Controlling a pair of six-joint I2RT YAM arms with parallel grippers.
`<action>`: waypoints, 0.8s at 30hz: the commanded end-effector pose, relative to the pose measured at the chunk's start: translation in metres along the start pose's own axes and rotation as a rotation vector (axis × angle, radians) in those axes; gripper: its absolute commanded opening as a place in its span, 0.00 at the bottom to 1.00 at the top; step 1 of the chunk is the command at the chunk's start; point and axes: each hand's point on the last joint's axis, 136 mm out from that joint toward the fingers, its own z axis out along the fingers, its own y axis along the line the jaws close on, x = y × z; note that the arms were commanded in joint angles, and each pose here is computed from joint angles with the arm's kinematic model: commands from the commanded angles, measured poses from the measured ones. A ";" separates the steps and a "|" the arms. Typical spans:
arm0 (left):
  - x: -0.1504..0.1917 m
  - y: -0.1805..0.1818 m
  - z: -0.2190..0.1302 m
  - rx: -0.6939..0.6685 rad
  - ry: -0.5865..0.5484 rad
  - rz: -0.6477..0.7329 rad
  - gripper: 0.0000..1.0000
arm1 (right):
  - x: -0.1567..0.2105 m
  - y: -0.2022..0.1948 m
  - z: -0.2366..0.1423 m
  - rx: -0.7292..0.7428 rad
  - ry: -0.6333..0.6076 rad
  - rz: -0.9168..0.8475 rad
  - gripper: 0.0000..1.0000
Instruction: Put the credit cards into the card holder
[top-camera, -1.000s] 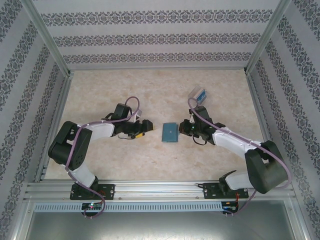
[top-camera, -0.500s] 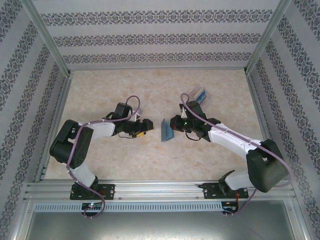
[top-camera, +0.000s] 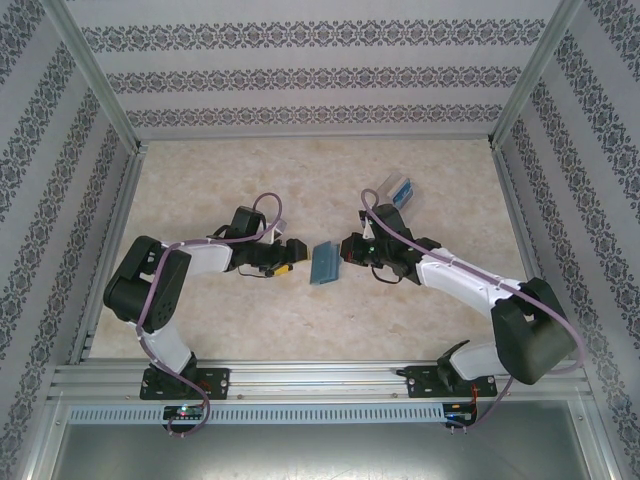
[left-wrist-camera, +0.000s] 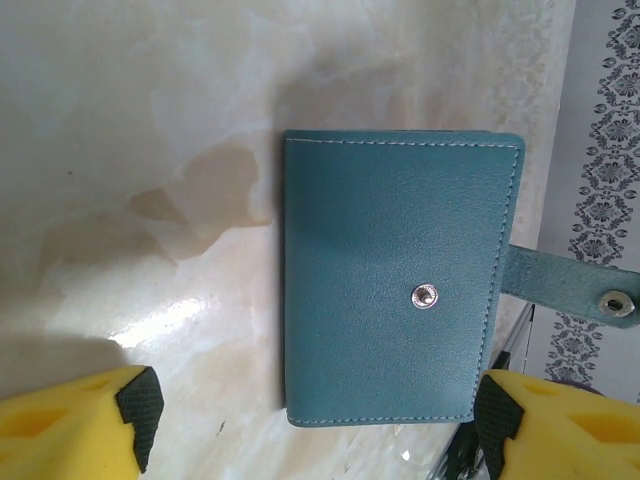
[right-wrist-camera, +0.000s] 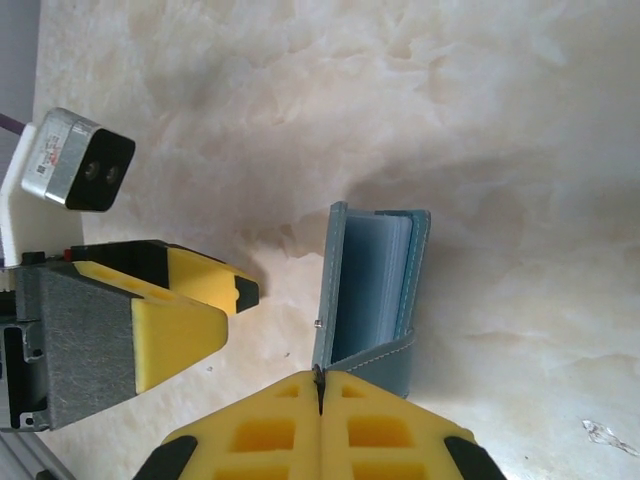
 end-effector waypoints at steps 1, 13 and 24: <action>-0.002 -0.020 -0.005 0.059 -0.011 0.056 0.85 | -0.009 0.026 -0.010 -0.064 -0.016 -0.025 0.00; 0.001 -0.011 -0.001 0.040 0.002 0.044 0.86 | -0.012 0.047 -0.010 -0.117 -0.014 -0.046 0.00; 0.001 -0.009 0.000 0.037 0.003 0.044 0.77 | -0.018 0.061 0.001 -0.152 0.003 -0.035 0.00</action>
